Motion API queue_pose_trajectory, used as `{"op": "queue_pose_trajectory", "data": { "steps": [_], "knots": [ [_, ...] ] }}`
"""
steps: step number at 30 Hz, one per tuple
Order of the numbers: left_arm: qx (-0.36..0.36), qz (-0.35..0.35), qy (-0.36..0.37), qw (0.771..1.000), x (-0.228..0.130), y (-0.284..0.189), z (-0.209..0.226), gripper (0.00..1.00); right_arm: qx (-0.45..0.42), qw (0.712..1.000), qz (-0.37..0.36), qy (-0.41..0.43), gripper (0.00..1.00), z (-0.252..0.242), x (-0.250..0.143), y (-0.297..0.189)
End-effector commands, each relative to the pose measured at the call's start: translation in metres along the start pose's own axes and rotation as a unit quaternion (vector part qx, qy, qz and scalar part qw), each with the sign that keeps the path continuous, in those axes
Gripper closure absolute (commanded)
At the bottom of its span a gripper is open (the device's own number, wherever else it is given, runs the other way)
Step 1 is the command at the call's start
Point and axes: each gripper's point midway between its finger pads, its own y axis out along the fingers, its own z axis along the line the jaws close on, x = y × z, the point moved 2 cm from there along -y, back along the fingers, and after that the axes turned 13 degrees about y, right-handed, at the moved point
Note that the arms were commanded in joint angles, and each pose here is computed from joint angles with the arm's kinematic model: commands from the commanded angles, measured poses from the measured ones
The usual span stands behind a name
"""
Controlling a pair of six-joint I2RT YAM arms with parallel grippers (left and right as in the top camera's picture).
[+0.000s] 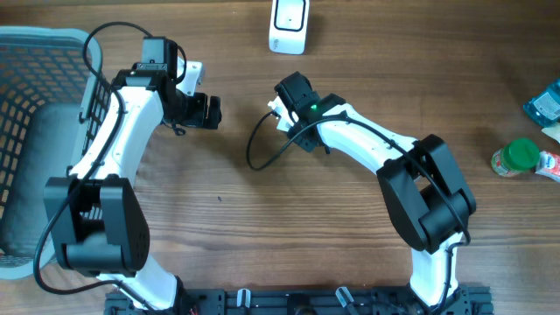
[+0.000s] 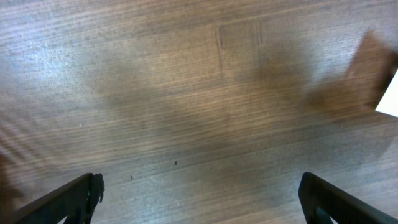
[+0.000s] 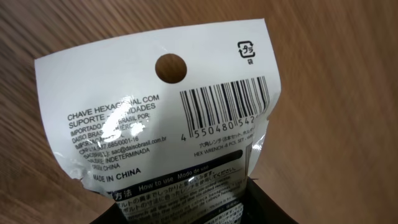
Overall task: Scan the item barcode
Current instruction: 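Lift the packet with the right gripper, barcode side up, toward the scanner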
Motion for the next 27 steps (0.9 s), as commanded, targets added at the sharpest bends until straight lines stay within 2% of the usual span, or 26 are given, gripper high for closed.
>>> {"op": "queue_pose_trajectory", "data": {
  "steps": [1,3,7,11,16,19,22,27],
  "knots": [
    [-0.002,-0.013,-0.004,1.0,0.004,0.003,0.001,0.0,-0.007,0.999,-0.03,-0.04,0.95,-0.001,0.014,0.004],
    [0.001,-0.021,-0.003,1.0,0.008,0.003,0.002,0.0,-0.029,0.996,-0.054,-0.06,0.96,-0.009,0.026,-0.002],
    [0.005,-0.035,-0.001,0.999,0.014,0.003,0.004,0.0,-0.056,0.989,-0.125,-0.05,0.95,-0.025,0.055,-0.04],
    [0.011,-0.052,0.001,0.999,0.022,0.002,0.007,0.0,-0.012,0.977,-0.208,-0.045,0.95,-0.025,0.076,-0.105],
    [0.012,-0.055,0.002,0.998,0.023,0.002,0.007,0.0,0.026,0.972,-0.229,-0.056,0.96,-0.02,0.068,-0.148],
    [0.013,-0.059,0.003,0.998,0.025,0.002,0.008,0.0,0.037,0.969,-0.223,-0.098,0.95,-0.016,0.056,-0.163],
    [0.014,-0.062,0.003,0.998,0.027,0.002,0.008,0.0,0.009,0.954,-0.25,-0.168,0.95,-0.023,0.057,-0.189],
    [0.014,-0.062,0.003,0.998,0.026,0.002,0.008,0.0,-0.002,0.92,-0.328,-0.213,0.95,-0.026,0.06,-0.253]
  ]
}}
